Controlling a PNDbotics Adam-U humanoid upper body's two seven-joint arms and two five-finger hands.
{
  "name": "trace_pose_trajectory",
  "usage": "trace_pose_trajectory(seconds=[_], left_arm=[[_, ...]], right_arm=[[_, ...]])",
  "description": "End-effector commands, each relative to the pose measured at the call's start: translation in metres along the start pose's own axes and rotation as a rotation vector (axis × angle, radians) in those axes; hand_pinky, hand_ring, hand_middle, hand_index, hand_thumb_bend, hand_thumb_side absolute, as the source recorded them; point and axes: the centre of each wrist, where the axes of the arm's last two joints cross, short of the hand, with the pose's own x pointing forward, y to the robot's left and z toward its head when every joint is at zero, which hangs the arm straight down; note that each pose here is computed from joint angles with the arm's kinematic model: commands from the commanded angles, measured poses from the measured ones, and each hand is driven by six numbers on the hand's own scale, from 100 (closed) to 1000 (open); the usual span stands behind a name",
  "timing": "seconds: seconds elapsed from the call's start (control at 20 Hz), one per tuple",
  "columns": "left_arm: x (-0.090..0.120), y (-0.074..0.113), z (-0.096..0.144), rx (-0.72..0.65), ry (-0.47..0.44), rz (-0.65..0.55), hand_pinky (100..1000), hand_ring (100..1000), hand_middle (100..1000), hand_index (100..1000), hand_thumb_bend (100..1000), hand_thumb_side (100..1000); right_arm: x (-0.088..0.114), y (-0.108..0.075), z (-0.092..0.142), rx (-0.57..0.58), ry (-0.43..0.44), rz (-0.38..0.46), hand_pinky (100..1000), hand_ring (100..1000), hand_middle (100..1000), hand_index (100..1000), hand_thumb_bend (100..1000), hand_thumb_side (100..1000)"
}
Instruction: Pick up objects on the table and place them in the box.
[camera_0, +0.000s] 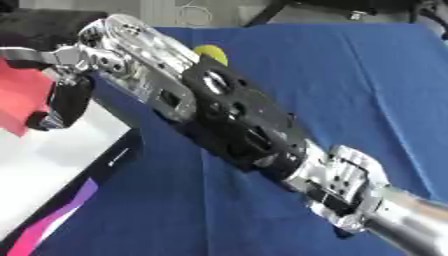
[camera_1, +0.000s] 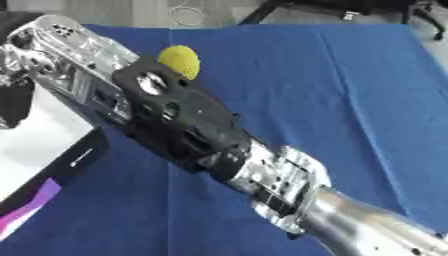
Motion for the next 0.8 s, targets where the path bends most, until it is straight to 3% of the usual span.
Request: trace_pose_trajectory(seconds=[0.05, 0.5, 0.65, 0.7, 0.75, 0.8], left_arm=[[0.008, 0.002, -0.006, 0.002, -0.033, -0.003, 811, 793, 764, 875, 695, 637], [0.009, -0.002, -0.006, -0.010, -0.030, 0.008, 812, 793, 762, 875, 693, 638], [0.008, -0.002, -0.006, -0.010, -0.026, 0.010, 812, 792, 762, 875, 694, 637], [0.008, -0.002, -0.006, -0.010, -0.025, 0.010, 812, 792, 762, 875, 694, 637], [0.008, -0.002, -0.006, -0.009, -0.023, 0.010, 812, 792, 761, 875, 694, 636], [0.007, -0.002, -0.006, -0.007, -0.021, 0.010, 812, 792, 761, 875, 694, 636]], right_arm=[[0.002, -0.006, 0.000, -0.010, -0.003, 0.025, 893, 832, 721, 673, 100, 100], [-0.002, 0.003, -0.003, 0.031, 0.019, 0.029, 895, 839, 734, 687, 100, 103], [-0.003, 0.006, -0.004, 0.057, 0.016, 0.041, 912, 868, 773, 759, 157, 129], [-0.003, 0.007, -0.004, 0.071, 0.011, 0.050, 917, 887, 795, 795, 166, 176], [-0.004, 0.007, -0.004, 0.085, 0.005, 0.059, 928, 918, 832, 851, 182, 303], [-0.003, 0.006, -0.004, 0.097, -0.004, 0.073, 934, 931, 844, 875, 202, 353]])
